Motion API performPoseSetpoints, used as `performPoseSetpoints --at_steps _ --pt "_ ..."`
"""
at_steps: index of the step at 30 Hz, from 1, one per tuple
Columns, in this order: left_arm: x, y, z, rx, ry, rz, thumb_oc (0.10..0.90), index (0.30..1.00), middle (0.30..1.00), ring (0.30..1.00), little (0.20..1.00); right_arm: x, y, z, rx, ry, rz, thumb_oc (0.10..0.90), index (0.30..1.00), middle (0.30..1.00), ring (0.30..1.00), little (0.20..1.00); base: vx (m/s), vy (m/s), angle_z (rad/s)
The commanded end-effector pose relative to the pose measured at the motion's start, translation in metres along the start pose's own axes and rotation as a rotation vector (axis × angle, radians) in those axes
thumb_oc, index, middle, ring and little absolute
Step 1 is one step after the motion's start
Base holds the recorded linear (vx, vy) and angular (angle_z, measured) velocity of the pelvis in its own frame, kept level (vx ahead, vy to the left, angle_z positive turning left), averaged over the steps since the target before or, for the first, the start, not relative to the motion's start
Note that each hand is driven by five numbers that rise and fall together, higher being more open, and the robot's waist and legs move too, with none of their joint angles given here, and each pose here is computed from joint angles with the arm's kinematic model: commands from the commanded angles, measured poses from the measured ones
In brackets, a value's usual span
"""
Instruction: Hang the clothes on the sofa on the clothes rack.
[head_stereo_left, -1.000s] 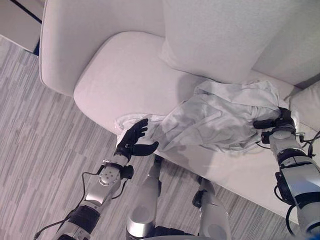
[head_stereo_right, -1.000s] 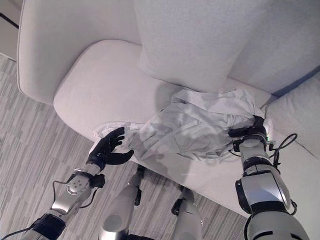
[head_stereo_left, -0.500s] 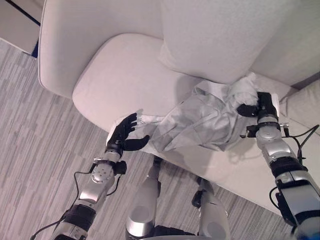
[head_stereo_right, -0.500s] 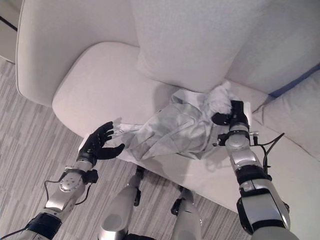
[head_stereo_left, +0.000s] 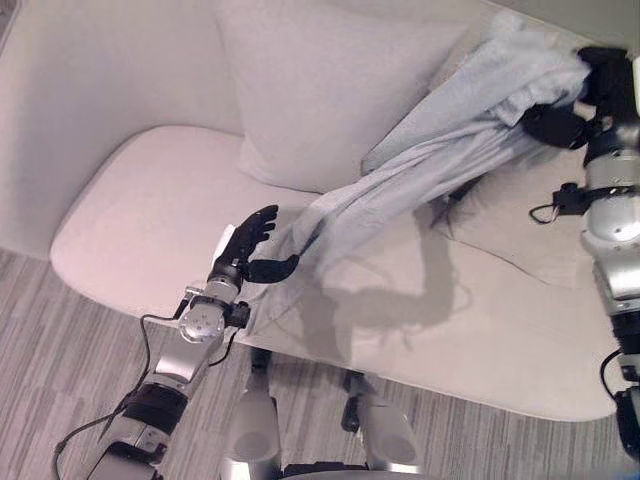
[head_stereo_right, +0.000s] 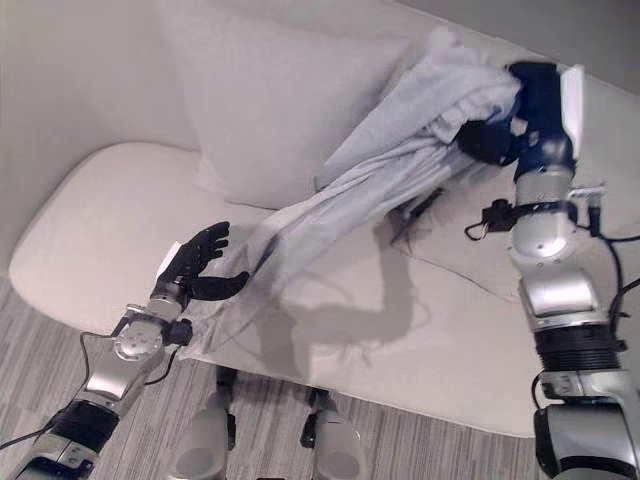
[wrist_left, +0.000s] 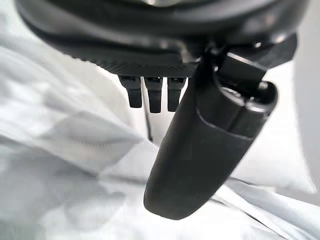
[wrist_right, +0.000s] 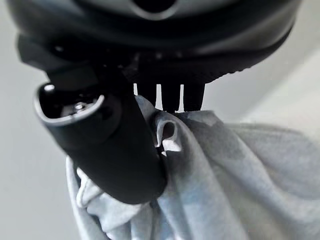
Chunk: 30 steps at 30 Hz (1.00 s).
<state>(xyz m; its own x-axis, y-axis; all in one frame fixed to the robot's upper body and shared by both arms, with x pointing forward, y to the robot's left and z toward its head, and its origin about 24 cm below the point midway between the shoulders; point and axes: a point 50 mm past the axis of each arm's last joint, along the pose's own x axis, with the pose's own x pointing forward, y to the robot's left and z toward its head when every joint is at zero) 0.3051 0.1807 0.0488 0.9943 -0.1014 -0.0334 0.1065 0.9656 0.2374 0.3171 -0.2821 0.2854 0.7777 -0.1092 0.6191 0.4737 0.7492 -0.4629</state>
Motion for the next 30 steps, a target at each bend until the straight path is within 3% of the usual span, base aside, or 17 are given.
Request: performPoseSetpoints --at_steps 1,8,25,27,30 --pt "0.005 -0.02 0.004 0.042 -0.056 -0.071 0.8 0.9 0.9 0.9 0.9 0.022 -0.021 0.07 0.071 -0.328 -0.045 0.4 0.3 0.3 0.3 0.3 0.01 -0.025 -0.14" --pt "0.016 -0.023 0.006 0.083 -0.049 -0.054 0.8 0.9 0.9 0.9 0.9 0.025 -0.029 0.117 0.084 -0.506 0.009 0.4 0.3 0.3 0.3 0.3 0.01 -0.032 -0.15" --pt "0.037 -0.039 0.022 0.148 -0.079 -0.059 0.8 0.9 0.9 0.9 0.9 0.021 -0.023 0.136 0.117 -0.578 0.07 0.4 0.3 0.3 0.3 0.3 0.0 -0.025 -0.07" --pt "0.048 -0.065 0.013 0.077 0.027 -0.051 0.8 0.9 0.9 0.9 0.9 0.017 -0.012 0.152 0.172 -0.637 0.087 0.4 0.3 0.3 0.3 0.3 -0.08 -0.075 -0.04" --pt "0.054 -0.073 0.016 0.102 0.037 -0.067 0.8 0.9 0.9 0.9 0.9 0.016 -0.005 0.162 0.196 -0.672 0.103 0.4 0.3 0.3 0.3 0.3 -0.04 -0.027 -0.13"
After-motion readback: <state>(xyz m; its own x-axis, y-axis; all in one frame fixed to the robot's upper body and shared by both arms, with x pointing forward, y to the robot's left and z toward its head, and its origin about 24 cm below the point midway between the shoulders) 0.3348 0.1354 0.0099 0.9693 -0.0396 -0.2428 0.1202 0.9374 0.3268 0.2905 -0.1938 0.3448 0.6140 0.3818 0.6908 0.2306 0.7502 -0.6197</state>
